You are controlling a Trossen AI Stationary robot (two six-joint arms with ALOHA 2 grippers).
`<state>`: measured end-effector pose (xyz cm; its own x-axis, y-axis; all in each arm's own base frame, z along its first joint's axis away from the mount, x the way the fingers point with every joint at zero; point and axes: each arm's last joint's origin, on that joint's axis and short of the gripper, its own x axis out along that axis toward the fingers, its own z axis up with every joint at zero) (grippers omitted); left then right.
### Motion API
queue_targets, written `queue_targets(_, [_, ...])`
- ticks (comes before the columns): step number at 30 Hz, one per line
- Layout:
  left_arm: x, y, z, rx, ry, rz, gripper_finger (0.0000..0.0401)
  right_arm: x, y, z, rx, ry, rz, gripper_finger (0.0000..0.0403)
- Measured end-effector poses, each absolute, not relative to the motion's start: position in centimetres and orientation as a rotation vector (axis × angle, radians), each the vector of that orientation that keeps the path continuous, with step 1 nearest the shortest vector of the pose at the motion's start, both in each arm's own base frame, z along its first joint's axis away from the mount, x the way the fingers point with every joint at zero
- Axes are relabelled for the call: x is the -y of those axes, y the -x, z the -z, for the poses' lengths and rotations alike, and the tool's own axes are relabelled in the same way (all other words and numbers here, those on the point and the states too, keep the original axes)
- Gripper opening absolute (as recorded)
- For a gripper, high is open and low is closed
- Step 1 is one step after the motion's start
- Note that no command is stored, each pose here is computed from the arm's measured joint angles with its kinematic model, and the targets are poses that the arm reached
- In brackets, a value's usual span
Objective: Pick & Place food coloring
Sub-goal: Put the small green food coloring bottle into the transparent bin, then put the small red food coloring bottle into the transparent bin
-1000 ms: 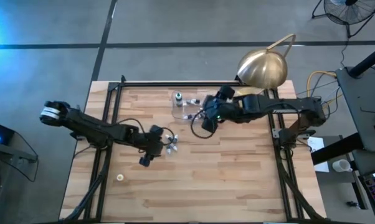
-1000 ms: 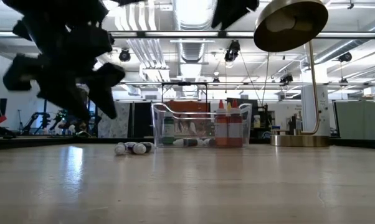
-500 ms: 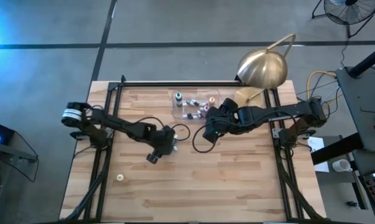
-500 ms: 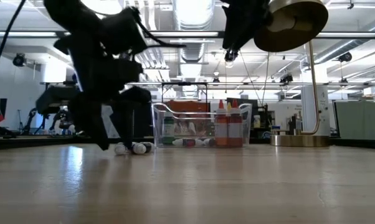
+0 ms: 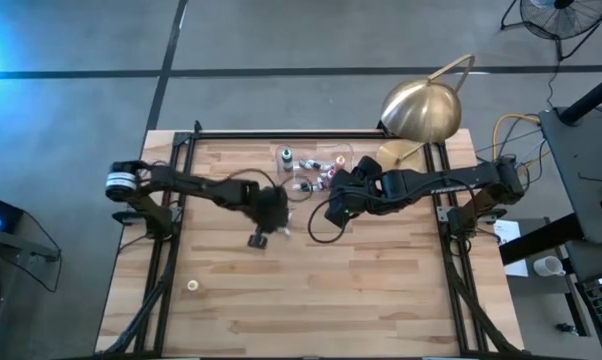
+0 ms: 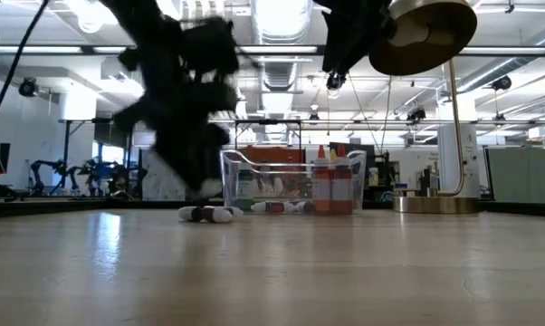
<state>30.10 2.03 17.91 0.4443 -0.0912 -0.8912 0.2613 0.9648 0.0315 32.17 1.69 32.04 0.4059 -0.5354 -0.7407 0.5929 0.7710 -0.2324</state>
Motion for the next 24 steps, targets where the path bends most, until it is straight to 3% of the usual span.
queue_targets(6, [-5.2, -30.7, -26.3, -0.69, -0.132, -0.001, 0.0035, -1.6, -31.9, -32.4, -0.891, -0.068, 0.721, 0.0242])
queue_targets(9, [-8.0, -30.8, -28.4, -0.517, -0.08, -0.164, 0.0082, -1.6, -31.8, -32.5, -0.884, -0.066, 0.726, 0.0242])
queue_targets(14, [-9.4, -30.2, -30.4, -0.474, -0.046, -0.437, 0.0173, -1.6, -31.8, -32.5, -0.882, -0.07, 0.728, 0.0241])
queue_targets(16, [-8.6, -29.7, -31.0, -0.491, -0.044, -0.394, 0.0195, -1.6, -31.8, -32.5, -0.884, -0.074, 0.732, 0.0239])
queue_targets(19, [-6.7, -28.8, -30.6, -0.545, -0.087, -0.181, 0.021, -1.6, -31.8, -32.4, -0.887, -0.073, 0.732, 0.0237])
queue_targets(24, [-4.0, -26.7, -25.1, -0.818, -0.28, 0.159, 0.0214, -1.7, -31.7, -31.9, -0.923, -0.039, 0.696, 0.024])
